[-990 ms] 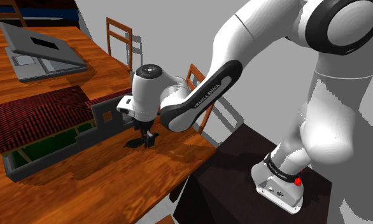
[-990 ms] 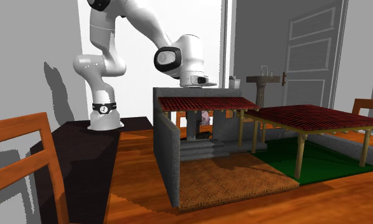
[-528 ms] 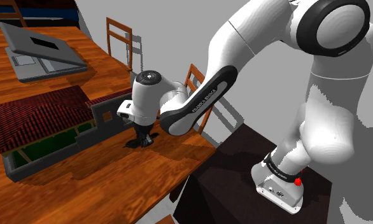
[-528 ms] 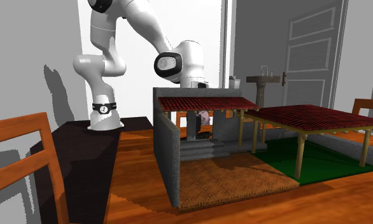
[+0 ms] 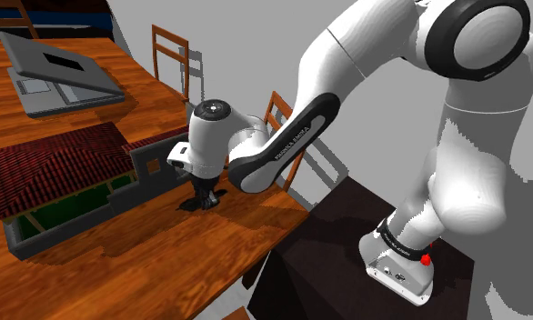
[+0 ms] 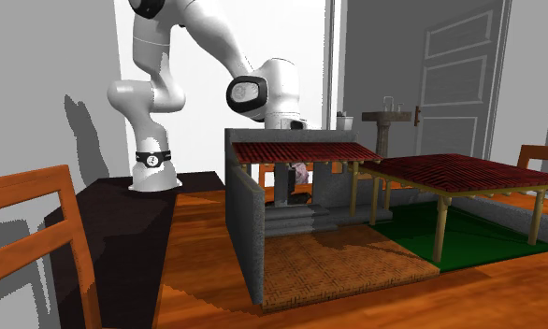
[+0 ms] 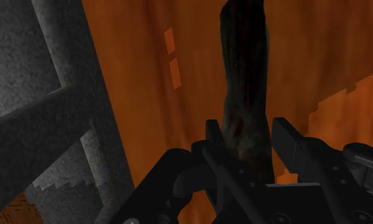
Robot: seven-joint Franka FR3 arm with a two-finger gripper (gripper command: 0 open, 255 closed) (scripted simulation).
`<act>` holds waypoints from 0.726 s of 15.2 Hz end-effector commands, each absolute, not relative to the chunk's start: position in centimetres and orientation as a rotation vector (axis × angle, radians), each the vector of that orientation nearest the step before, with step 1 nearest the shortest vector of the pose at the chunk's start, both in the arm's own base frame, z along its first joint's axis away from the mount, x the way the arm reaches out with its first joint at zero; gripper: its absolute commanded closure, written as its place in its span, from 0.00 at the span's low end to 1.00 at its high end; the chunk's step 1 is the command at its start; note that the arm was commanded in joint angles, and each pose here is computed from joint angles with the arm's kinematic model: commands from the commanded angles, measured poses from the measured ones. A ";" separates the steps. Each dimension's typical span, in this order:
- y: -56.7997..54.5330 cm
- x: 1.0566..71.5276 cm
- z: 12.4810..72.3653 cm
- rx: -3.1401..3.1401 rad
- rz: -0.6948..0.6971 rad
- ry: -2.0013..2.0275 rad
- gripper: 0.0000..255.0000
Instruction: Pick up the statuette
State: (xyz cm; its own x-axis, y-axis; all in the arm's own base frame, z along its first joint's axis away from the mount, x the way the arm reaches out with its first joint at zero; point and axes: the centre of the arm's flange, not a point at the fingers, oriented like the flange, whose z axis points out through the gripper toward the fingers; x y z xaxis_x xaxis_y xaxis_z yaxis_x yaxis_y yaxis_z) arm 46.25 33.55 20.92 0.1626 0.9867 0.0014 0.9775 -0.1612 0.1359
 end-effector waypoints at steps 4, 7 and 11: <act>33.5 46.2 23.3 2.314 0.136 1.964 1.00; 33.5 46.2 24.9 2.314 0.136 1.964 1.00; 33.5 46.2 27.0 2.314 0.136 1.964 1.00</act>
